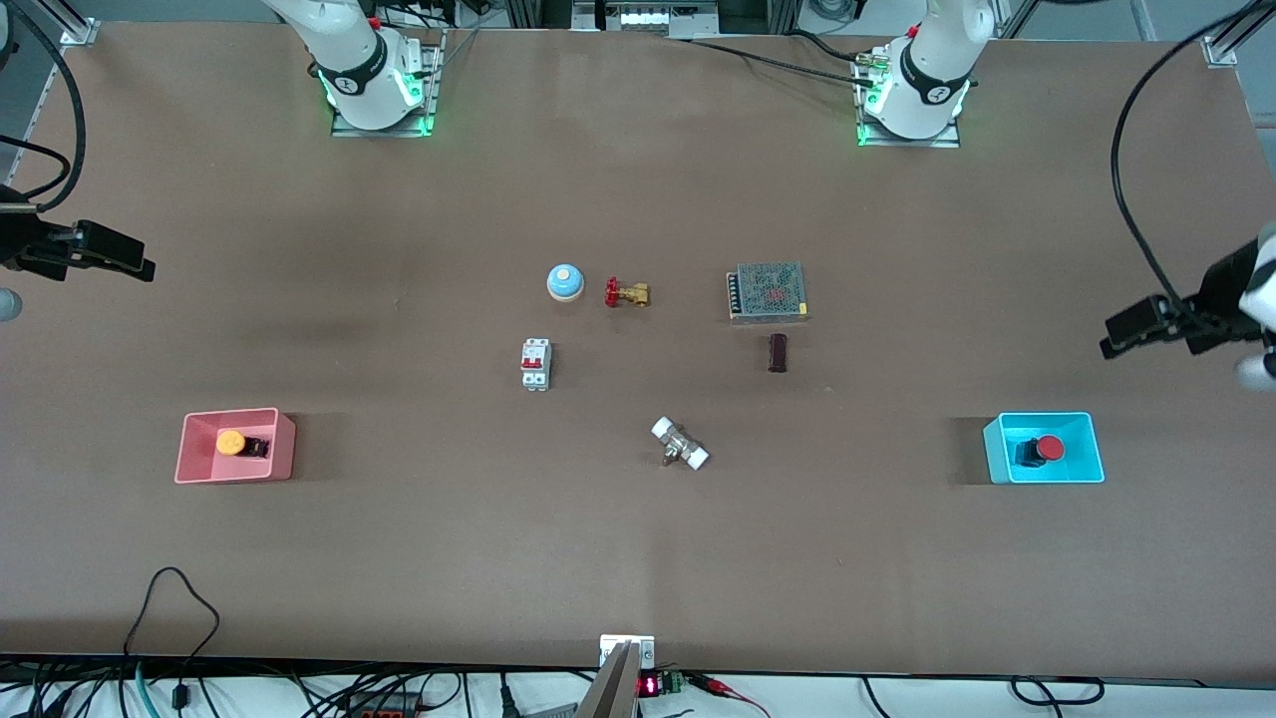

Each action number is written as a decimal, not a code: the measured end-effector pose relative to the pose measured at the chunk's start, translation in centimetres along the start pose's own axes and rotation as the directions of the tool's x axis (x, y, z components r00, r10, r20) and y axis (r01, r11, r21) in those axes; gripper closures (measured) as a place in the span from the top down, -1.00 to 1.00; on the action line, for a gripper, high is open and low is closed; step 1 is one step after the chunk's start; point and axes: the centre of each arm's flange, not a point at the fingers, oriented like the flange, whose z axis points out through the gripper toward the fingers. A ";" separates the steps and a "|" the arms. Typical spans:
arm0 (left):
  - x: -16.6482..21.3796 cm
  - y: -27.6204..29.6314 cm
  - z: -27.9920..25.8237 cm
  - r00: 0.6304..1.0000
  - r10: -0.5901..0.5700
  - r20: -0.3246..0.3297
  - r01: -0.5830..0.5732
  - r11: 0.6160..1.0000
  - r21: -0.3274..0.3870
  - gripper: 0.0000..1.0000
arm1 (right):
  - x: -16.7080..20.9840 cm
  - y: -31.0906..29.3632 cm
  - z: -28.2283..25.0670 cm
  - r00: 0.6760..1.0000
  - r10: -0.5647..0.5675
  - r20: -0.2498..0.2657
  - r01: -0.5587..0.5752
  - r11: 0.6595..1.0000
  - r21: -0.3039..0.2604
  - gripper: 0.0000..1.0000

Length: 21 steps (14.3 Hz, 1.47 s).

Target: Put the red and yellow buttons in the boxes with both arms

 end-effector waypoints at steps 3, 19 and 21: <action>-1.7 1.0 -1.6 1.000 0.016 0.003 -0.016 1.000 0.002 1.00 | 0.0 1.4 0.5 1.000 0.020 0.003 -0.020 1.000 -0.012 1.00; -5.1 2.2 -4.3 0.999 0.035 -0.009 -0.034 0.999 0.016 1.00 | -4.7 1.2 -0.5 0.999 0.001 -0.048 -0.002 1.000 -0.019 1.00; -5.1 1.9 -4.3 1.000 0.030 -0.009 -0.030 0.999 0.016 1.00 | -4.7 1.2 -0.5 0.999 0.003 -0.048 -0.004 1.000 -0.019 1.00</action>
